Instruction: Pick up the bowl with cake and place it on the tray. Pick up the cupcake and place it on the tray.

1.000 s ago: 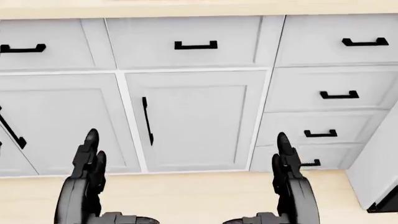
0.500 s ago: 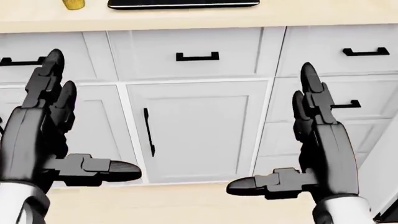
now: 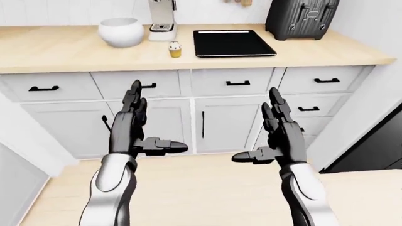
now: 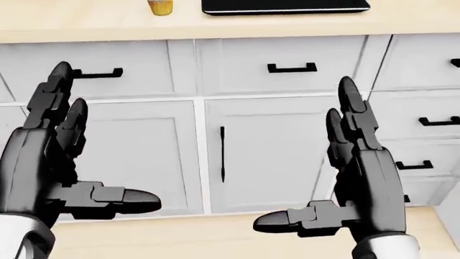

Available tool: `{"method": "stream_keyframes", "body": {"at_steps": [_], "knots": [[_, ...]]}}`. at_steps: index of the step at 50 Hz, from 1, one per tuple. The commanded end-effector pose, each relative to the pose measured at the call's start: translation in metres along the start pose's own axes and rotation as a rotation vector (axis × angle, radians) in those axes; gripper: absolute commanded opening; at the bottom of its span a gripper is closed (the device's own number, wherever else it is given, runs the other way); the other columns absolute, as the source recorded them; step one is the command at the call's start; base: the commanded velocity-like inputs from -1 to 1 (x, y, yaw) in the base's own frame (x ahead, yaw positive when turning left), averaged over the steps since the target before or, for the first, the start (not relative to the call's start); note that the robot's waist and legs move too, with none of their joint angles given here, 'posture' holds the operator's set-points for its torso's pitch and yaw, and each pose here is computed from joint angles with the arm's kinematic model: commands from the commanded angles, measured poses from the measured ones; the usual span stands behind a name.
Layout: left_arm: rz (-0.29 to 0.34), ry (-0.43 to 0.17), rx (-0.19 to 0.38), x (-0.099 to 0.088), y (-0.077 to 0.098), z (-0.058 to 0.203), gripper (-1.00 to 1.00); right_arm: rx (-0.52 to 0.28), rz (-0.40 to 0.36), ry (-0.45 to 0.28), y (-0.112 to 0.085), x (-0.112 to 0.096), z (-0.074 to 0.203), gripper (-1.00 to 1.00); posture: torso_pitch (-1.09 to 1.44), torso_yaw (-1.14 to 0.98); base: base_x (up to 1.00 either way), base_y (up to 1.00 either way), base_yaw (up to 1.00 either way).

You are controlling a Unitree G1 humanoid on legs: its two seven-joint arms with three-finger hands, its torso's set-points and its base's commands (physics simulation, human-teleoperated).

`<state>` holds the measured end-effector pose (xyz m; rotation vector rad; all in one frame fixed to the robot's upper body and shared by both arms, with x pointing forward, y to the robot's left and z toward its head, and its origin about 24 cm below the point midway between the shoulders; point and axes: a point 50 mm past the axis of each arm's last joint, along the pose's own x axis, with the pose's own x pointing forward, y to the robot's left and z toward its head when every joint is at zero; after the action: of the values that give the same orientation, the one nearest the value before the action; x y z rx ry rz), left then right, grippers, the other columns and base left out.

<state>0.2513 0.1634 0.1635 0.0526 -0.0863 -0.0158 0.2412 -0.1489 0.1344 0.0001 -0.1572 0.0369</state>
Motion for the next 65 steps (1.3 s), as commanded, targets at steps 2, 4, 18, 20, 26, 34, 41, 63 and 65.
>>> {"method": "stream_keyframes", "body": {"at_steps": [2, 4, 18, 20, 26, 34, 41, 63, 65], "knots": [[-0.006, -0.081, 0.004, -0.001, -0.001, 0.014, 1.0, -0.004, -0.001, -0.061, 0.0, 0.0, 0.009, 1.0, 0.0, 0.0, 0.0, 0.55, 0.0], [-0.01, -0.081, 0.007, 0.0, -0.003, 0.013, 1.0, 0.006, -0.001, -0.059, 0.0, 0.0, 0.006, 1.0, 0.0, 0.0, 0.0, 0.7, 0.0], [-0.012, -0.085, 0.012, 0.0, -0.003, 0.018, 1.0, 0.013, 0.0, -0.065, -0.001, 0.0, 0.008, 1.0, 0.0, 0.0, 0.0, 0.7, 0.0], [-0.012, -0.091, 0.015, 0.001, -0.002, 0.023, 1.0, 0.013, 0.0, -0.069, -0.001, 0.0, 0.01, 1.0, 0.0, 0.0, 0.0, 0.7, 0.0], [-0.014, -0.101, 0.02, 0.0, -0.002, 0.03, 1.0, 0.012, 0.002, -0.073, -0.001, 0.0, 0.011, 1.0, 0.0, 0.0, 0.0, 0.7, 0.0], [-0.01, -0.111, 0.026, 0.0, 0.001, 0.036, 1.0, 0.013, 0.007, -0.078, 0.001, 0.0, 0.013, 1.0, 0.0, 0.0, 0.0, 0.58, 0.0], [-0.011, -0.109, 0.025, 0.0, 0.001, 0.036, 1.0, 0.013, 0.01, -0.08, 0.002, 0.001, 0.014, 1.0, 0.0, 0.0, 0.0, 0.53, 0.0], [-0.037, -0.154, 0.071, 0.008, -0.005, 0.073, 1.0, 0.028, -0.01, -0.137, -0.006, 0.001, 0.042, 1.0, 0.0, 0.0, 0.34, 0.02, 0.0], [-0.041, -0.155, 0.072, 0.008, -0.006, 0.074, 1.0, 0.031, -0.012, -0.137, -0.007, 0.001, 0.041, 1.0, 0.0, 0.0, 0.6, -0.17, 0.0]]}}
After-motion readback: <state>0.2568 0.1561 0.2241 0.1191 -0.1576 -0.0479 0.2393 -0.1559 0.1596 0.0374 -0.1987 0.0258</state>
